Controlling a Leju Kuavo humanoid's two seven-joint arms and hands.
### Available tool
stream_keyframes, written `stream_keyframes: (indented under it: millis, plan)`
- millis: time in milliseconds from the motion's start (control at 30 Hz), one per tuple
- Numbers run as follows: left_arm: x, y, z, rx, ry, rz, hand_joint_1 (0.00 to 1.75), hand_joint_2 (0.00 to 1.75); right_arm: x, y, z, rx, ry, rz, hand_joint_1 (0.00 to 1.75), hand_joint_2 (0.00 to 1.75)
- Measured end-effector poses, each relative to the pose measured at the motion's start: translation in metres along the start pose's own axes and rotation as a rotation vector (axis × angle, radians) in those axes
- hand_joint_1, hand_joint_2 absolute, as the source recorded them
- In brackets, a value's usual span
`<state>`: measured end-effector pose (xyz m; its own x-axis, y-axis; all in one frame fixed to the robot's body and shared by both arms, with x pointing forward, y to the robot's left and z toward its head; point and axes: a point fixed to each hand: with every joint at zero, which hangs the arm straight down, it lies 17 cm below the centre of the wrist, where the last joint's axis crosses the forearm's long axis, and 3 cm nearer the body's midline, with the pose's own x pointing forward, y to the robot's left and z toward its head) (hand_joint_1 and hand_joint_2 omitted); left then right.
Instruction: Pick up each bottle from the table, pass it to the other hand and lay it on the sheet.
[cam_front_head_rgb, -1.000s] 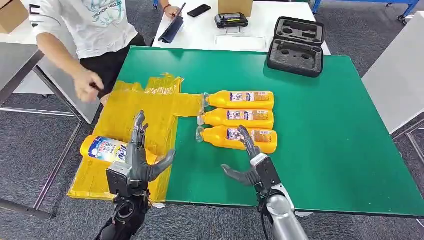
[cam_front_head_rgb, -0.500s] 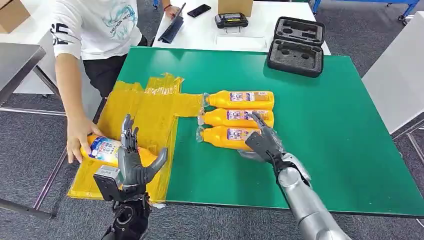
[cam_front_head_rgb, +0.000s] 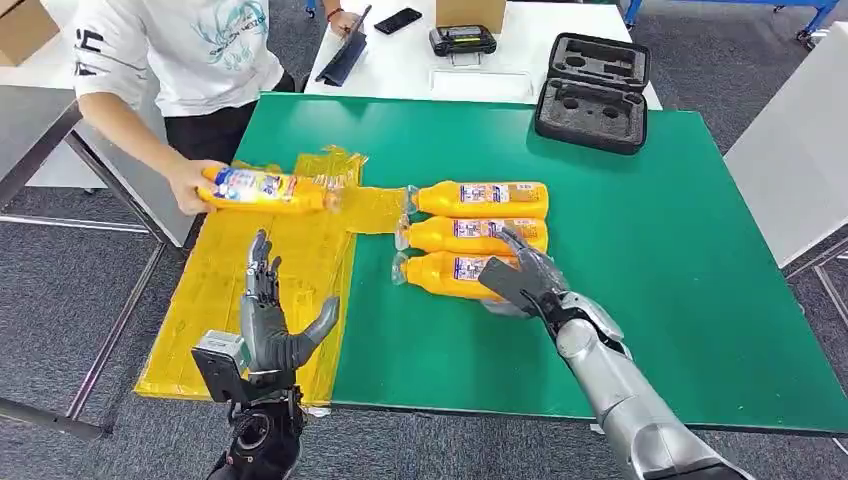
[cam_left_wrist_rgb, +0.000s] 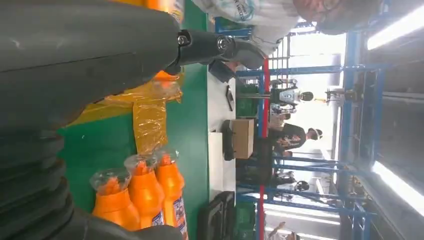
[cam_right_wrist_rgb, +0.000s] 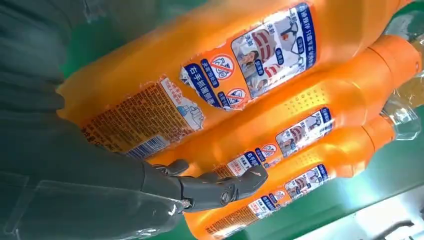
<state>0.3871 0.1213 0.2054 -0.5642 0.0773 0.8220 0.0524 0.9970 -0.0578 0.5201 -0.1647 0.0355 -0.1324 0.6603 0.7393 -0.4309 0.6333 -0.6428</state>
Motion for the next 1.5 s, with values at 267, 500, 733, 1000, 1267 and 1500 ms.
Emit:
stream_keyframes:
  millis: [267, 500, 733, 1000, 1267, 1500]
  plan:
    - [-0.002, 0.002, 0.0, 0.008, 0.004, -0.007, 0.0, 1.75, -0.006, -0.002, -0.004, 0.022, 0.038, 0.055, 0.0, 1.75]
    - [-0.004, 0.001, 0.001, 0.007, 0.006, -0.023, 0.0, 1.75, -0.009, 0.011, -0.009, 0.103, 0.076, 0.117, 0.0, 1.75]
    - [-0.01, 0.001, 0.008, 0.004, 0.027, -0.03, 0.0, 1.75, -0.013, 0.031, -0.007, 0.17, 0.1, 0.244, 0.0, 1.75]
    - [-0.015, 0.0, 0.014, -0.008, 0.045, -0.029, 0.0, 1.75, -0.027, 0.038, 0.003, 0.201, 0.129, 0.296, 0.0, 1.75]
    - [-0.021, -0.001, 0.016, -0.019, 0.059, -0.025, 0.0, 1.75, -0.038, 0.036, 0.014, 0.214, 0.137, 0.329, 0.0, 1.75]
    - [-0.026, -0.001, 0.016, -0.022, 0.072, -0.022, 0.0, 1.75, -0.049, 0.029, 0.022, 0.204, 0.154, 0.329, 0.0, 1.75]
